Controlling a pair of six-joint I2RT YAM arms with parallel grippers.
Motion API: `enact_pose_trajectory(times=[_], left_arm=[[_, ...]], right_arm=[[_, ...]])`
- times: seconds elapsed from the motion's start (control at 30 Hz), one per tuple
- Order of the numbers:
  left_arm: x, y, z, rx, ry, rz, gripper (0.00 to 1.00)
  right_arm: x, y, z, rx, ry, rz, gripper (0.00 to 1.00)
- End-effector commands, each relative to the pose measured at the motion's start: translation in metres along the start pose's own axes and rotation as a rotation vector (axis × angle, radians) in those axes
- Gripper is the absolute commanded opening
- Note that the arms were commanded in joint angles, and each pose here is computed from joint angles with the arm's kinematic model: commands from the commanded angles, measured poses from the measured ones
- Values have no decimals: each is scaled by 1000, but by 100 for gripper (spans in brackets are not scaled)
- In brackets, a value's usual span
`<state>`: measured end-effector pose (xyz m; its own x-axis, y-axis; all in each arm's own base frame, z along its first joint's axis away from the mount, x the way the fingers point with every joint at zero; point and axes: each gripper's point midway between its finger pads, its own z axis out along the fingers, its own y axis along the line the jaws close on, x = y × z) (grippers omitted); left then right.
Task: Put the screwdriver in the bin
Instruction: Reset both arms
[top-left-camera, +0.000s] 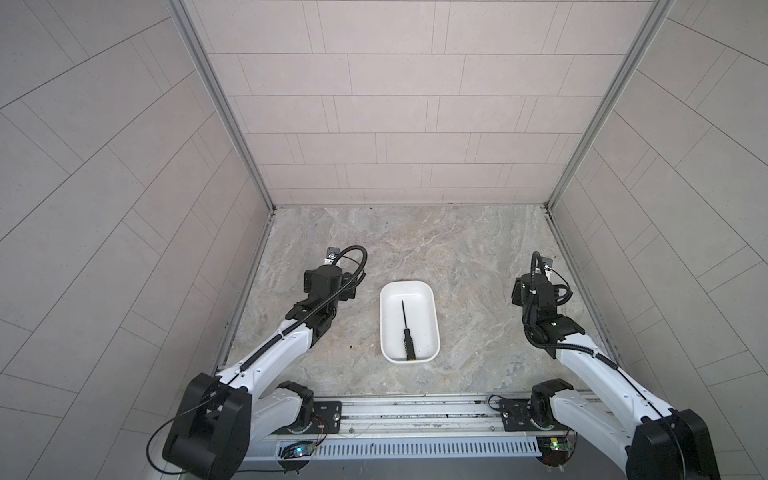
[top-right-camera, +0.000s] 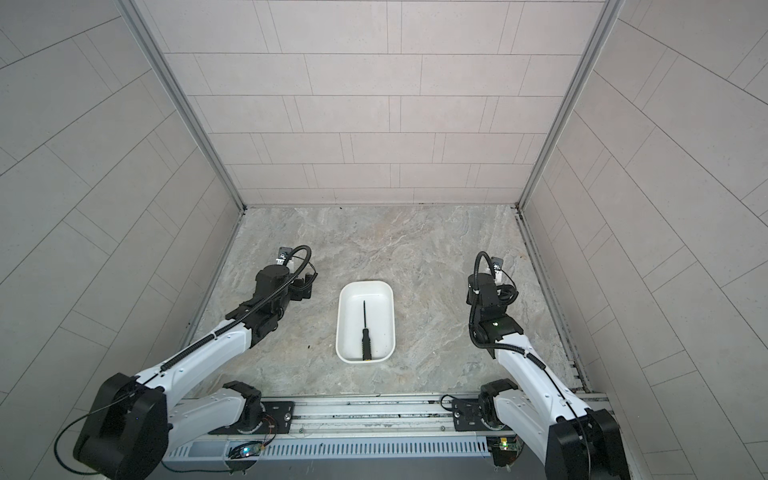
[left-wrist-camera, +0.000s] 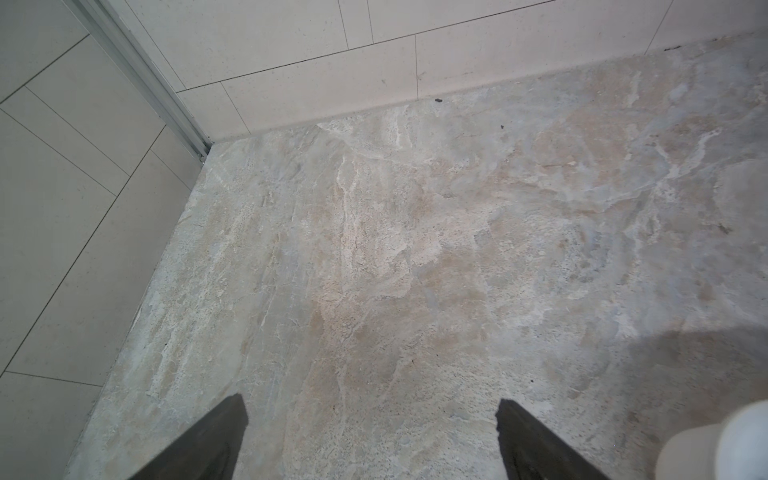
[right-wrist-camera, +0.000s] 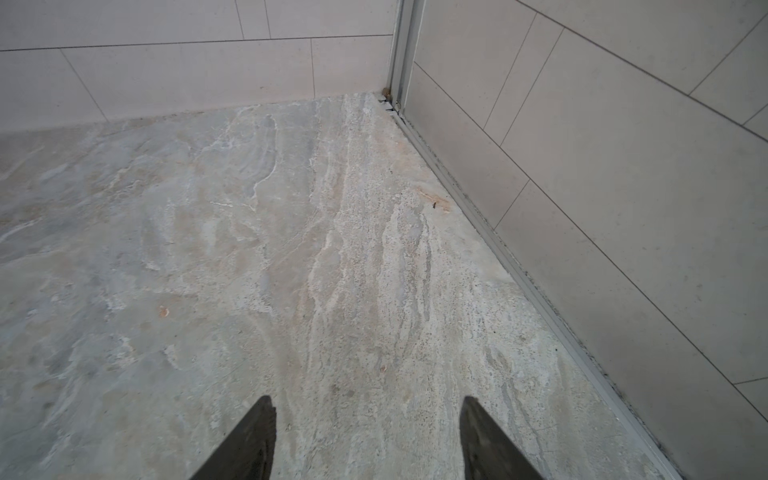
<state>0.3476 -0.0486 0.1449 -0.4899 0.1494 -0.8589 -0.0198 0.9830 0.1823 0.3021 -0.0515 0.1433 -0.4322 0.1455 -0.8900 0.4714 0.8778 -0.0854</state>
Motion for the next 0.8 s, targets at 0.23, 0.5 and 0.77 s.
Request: enact_pose_trajectory(times=[0.23,0.5,0.77], left_arm=[[3,33,17,18,-73,-133,100],[13,35,35,45,-77,-148,100],[22,30,48,64,-42,-117,100]], right_arm=[[-3,-16,35,102,-62,47,65],[-5,6,68,81,-52,-38,64],[-1,33,85,-4,-52,-113,62]])
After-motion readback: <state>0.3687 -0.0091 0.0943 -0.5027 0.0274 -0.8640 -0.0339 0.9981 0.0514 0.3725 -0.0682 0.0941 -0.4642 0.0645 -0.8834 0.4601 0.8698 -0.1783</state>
